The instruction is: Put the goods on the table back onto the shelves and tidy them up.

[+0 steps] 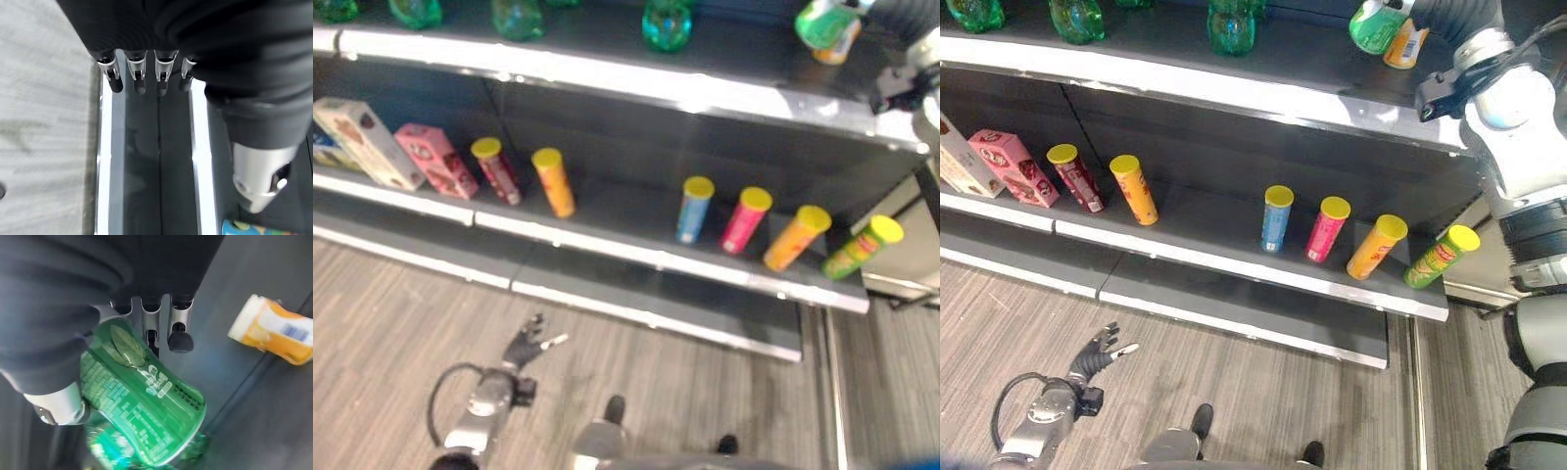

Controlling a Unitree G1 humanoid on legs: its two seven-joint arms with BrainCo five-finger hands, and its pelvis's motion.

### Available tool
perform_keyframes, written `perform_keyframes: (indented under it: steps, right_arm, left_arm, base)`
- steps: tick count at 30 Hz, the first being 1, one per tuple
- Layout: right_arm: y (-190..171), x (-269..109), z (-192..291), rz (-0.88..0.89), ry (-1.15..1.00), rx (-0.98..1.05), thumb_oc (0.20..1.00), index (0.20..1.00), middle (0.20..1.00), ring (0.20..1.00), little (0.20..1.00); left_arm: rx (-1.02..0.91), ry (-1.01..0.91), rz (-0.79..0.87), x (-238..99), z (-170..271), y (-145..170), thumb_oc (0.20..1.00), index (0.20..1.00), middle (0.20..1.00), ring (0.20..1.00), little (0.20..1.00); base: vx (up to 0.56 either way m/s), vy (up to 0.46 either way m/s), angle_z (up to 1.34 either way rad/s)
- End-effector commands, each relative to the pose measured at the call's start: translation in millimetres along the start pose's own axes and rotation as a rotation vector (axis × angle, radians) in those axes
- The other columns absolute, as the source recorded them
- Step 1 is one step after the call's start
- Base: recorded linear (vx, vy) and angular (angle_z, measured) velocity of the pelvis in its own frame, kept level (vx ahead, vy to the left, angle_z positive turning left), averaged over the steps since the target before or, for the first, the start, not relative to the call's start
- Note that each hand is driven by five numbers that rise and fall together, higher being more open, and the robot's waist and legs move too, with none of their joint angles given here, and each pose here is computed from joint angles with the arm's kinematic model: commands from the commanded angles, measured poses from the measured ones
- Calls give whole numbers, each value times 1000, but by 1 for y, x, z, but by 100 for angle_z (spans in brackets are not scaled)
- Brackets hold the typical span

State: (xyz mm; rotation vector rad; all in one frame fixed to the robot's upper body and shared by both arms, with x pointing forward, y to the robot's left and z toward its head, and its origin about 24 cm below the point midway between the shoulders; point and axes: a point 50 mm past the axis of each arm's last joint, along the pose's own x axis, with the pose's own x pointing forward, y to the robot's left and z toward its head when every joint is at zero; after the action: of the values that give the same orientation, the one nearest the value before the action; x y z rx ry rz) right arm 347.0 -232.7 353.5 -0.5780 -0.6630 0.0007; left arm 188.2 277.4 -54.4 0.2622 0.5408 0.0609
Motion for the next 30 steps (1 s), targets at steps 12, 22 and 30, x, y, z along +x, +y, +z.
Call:
perform_keyframes:
  steps: [12, 22, 30]
  right_arm:
    - [-25, 13, 37, -19, -94, -117, 200, 200, 200, 200, 200]
    - [-12, 10, 17, 80, -15, -110, 200, 200, 200, 200, 200]
    - [0, 15, -2, 69, 49, -83, 200, 200, 200, 200, 200]
  left_arm:
    - [-9, -65, -4, -5, 5, -4, 1000, 1000, 1000, 1000, 1000]
    - [-3, -55, -10, -8, 1, -6, 1000, 1000, 1000, 1000, 1000]
    - [-16, -35, 12, -10, -6, -6, 1000, 1000, 1000, 1000, 1000]
  base:
    - [58, -28, -13]
    - [6, -4, 0]
    - [0, 0, 0]
